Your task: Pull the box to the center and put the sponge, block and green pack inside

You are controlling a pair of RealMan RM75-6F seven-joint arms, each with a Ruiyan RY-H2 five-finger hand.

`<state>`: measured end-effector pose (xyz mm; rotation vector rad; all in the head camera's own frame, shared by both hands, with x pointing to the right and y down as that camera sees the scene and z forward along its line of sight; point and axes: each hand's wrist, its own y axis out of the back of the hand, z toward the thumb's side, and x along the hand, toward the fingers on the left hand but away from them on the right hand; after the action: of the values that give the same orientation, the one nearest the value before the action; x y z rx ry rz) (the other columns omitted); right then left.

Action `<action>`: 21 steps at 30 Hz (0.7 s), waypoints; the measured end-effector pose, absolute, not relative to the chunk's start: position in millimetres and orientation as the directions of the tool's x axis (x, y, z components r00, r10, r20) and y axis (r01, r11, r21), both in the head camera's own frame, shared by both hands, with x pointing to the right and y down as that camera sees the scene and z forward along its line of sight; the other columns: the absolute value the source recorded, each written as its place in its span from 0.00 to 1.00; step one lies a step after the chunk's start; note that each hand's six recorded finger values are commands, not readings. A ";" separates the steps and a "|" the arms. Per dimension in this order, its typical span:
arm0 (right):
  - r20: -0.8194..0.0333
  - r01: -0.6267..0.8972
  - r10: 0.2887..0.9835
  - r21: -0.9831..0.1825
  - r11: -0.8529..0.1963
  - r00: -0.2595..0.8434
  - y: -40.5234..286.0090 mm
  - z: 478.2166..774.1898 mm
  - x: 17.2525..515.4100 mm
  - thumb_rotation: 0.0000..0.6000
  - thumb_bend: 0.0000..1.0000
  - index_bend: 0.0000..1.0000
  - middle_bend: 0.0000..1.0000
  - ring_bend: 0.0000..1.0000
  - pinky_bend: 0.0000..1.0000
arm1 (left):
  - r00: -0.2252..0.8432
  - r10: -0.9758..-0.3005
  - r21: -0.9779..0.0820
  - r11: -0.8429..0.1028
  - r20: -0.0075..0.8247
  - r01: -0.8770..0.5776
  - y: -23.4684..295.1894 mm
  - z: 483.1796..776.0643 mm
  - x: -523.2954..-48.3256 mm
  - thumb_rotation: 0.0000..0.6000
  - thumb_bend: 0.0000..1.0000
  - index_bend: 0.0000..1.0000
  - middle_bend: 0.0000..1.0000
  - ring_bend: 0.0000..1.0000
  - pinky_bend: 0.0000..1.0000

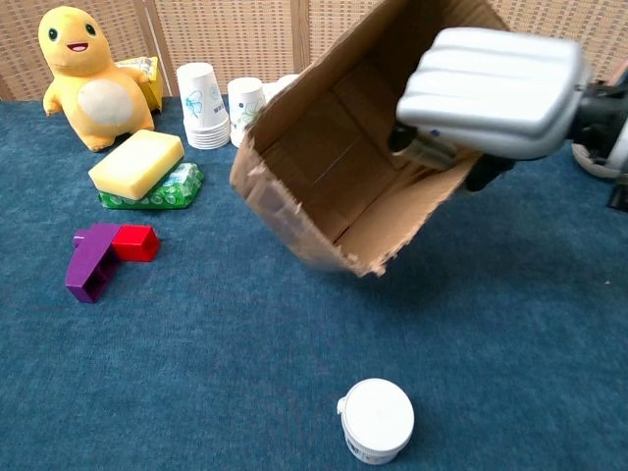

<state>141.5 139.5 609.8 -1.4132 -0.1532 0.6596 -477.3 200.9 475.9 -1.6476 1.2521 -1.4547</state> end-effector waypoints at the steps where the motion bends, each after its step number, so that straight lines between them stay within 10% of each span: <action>1: -0.293 -0.349 0.499 -0.937 0.020 0.815 139.2 610.8 135.2 1.00 0.41 0.80 0.74 0.70 0.56 | -0.046 -0.916 -0.891 -0.374 0.398 -0.257 200.9 475.9 -477.5 1.00 0.10 0.00 0.00 0.00 0.00; 16: -0.437 -0.528 0.367 -0.825 0.199 0.821 135.3 625.4 99.2 1.00 0.40 0.78 0.71 0.63 0.56 | -0.032 -0.908 -0.880 -0.397 0.418 -0.260 200.3 478.9 -477.2 1.00 0.10 0.00 0.00 0.00 0.00; 21: -0.463 -0.556 0.372 -0.807 0.199 0.805 132.2 626.9 99.8 1.00 0.36 0.45 0.55 0.53 0.55 | -0.033 -0.908 -0.880 -0.396 0.418 -0.262 200.5 478.5 -477.3 1.00 0.10 0.00 0.00 0.00 0.00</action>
<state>99.8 132.2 626.9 -1.2072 0.1795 0.6532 -477.3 200.5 478.5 -1.6765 1.2358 -1.4608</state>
